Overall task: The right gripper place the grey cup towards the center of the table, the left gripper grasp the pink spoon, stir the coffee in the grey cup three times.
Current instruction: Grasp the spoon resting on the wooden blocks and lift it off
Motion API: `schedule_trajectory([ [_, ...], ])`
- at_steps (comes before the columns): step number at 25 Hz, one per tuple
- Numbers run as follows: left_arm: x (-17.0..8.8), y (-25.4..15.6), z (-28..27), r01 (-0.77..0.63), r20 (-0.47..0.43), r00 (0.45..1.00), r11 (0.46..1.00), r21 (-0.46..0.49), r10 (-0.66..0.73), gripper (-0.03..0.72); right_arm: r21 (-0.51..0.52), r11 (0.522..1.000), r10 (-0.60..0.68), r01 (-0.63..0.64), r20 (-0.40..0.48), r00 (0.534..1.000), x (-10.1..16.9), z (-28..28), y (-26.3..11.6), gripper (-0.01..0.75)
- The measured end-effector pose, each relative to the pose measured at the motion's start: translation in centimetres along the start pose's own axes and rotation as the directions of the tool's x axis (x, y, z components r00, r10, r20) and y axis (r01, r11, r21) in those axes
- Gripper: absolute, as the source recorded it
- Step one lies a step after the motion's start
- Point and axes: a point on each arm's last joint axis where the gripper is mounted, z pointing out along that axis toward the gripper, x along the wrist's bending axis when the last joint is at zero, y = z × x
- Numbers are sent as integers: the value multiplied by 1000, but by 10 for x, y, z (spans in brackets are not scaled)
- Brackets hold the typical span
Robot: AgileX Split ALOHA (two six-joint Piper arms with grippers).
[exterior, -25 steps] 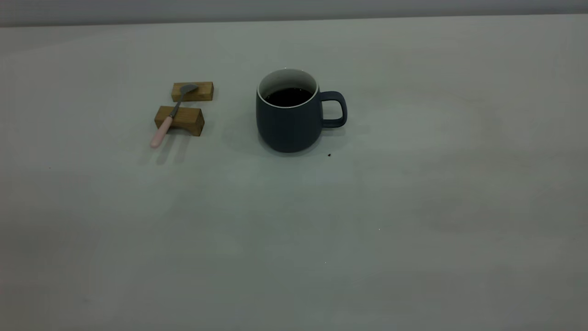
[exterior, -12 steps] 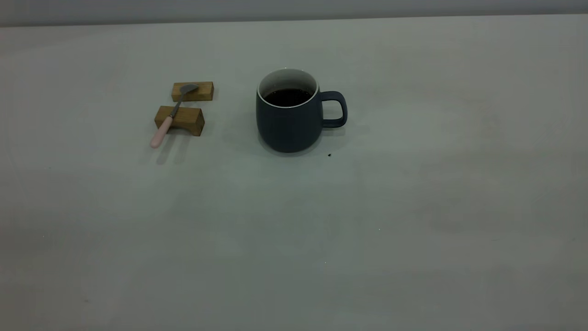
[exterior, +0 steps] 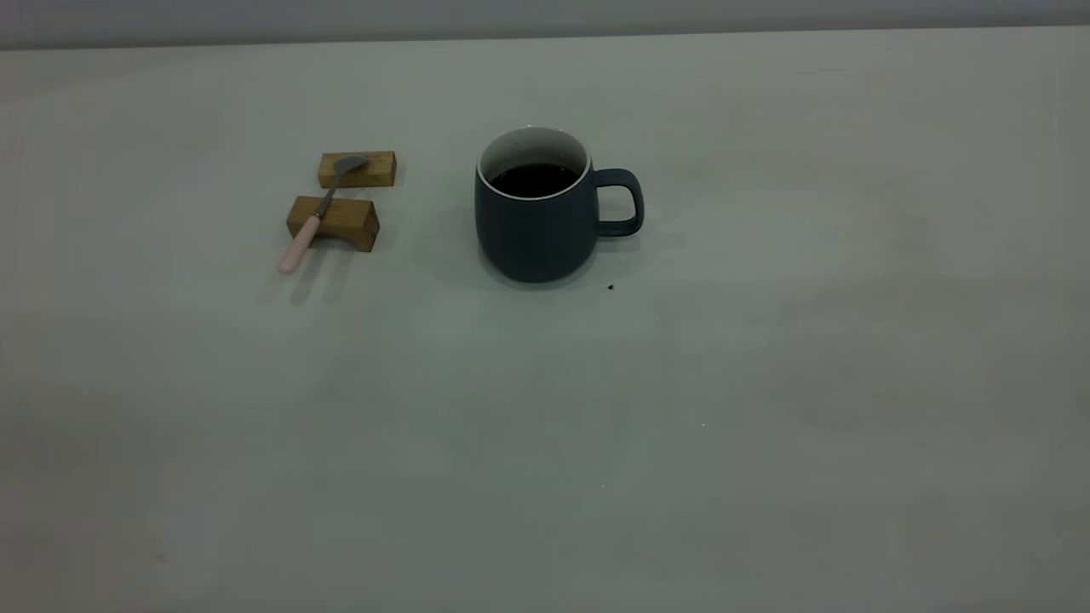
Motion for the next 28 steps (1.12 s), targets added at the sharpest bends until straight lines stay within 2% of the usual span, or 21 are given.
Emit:
schedule_trajectory([
  [11, 0, 0, 0, 0, 0, 1000, 1000, 0, 0, 508, 0, 1000, 0, 0, 0, 1000, 0, 0, 0, 438],
  [16, -1, 22, 4, 83, -1, 997, 996, 22, -83, 516, 0, 1000, 0, 0, 0, 1000, 0, 0, 0, 438],
  [23, -5, 93, 57, 35, -13, 999, 961, 276, -32, 588, 0, 1000, 0, 0, 0, 1000, 0, 0, 0, 438],
  [28, -9, 130, 125, 17, -14, 1000, 886, 463, -12, 591, 0, 1000, 0, 0, 0, 1000, 0, 0, 0, 438],
])
